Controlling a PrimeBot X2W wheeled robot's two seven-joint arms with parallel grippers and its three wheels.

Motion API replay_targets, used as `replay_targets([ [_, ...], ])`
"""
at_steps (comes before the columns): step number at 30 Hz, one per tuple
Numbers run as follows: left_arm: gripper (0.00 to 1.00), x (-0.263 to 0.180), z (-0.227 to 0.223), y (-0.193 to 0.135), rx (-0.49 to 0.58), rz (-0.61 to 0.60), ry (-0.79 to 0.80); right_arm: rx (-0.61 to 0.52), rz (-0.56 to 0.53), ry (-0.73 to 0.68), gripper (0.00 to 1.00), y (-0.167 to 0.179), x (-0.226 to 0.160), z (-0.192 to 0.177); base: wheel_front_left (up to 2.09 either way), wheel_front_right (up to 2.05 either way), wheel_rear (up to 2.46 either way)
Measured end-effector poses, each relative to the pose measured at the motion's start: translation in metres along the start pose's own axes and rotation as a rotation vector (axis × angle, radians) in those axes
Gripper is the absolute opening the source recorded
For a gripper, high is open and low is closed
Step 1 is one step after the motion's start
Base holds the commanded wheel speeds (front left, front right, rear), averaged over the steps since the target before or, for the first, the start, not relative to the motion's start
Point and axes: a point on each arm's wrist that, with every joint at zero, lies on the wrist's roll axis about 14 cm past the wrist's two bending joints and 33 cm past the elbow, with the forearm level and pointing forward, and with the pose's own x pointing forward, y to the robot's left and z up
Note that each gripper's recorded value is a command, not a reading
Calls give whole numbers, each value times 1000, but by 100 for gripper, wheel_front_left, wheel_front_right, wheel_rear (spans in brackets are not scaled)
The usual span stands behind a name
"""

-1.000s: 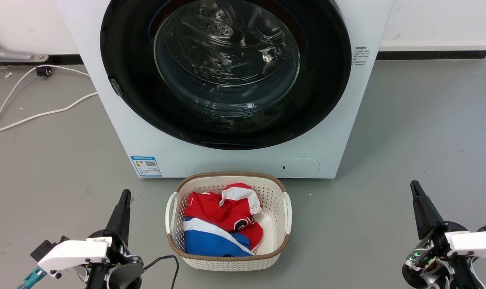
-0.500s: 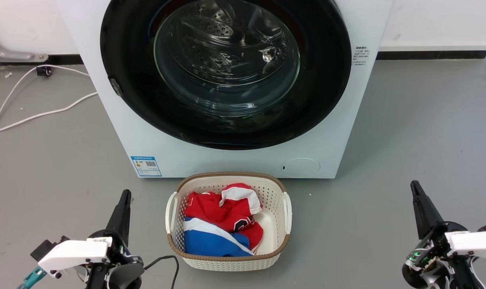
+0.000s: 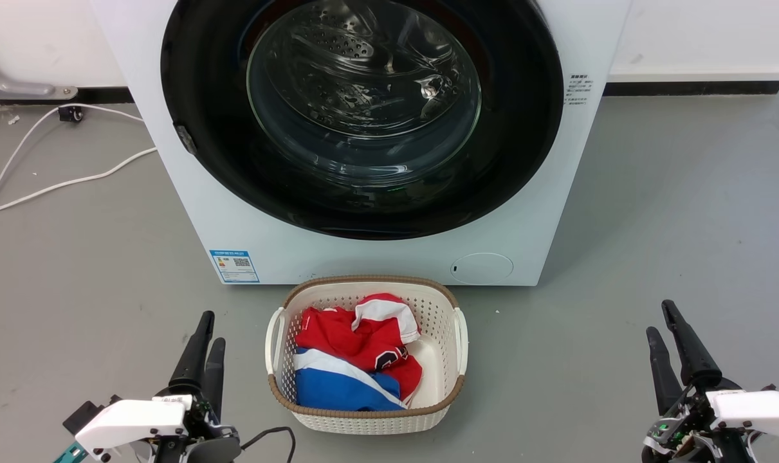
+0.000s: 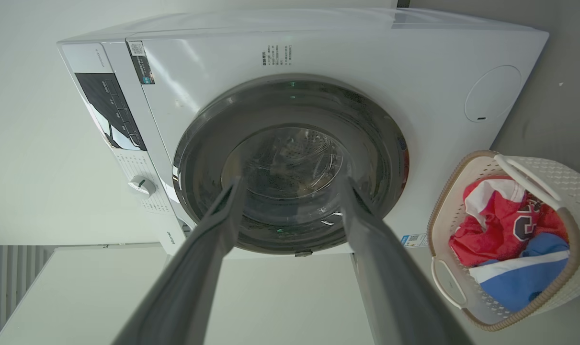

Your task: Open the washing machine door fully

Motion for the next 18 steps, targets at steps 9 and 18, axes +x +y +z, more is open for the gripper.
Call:
replay_targets([
  [9,100,2,-12,-6,27,-19,13,-31,28,-11,100,9,1,-4,0,0,0],
  [18,100,3,-22,-14,189,-43,27,-162,45,-11,100,15,3,-7,0,0,0],
])
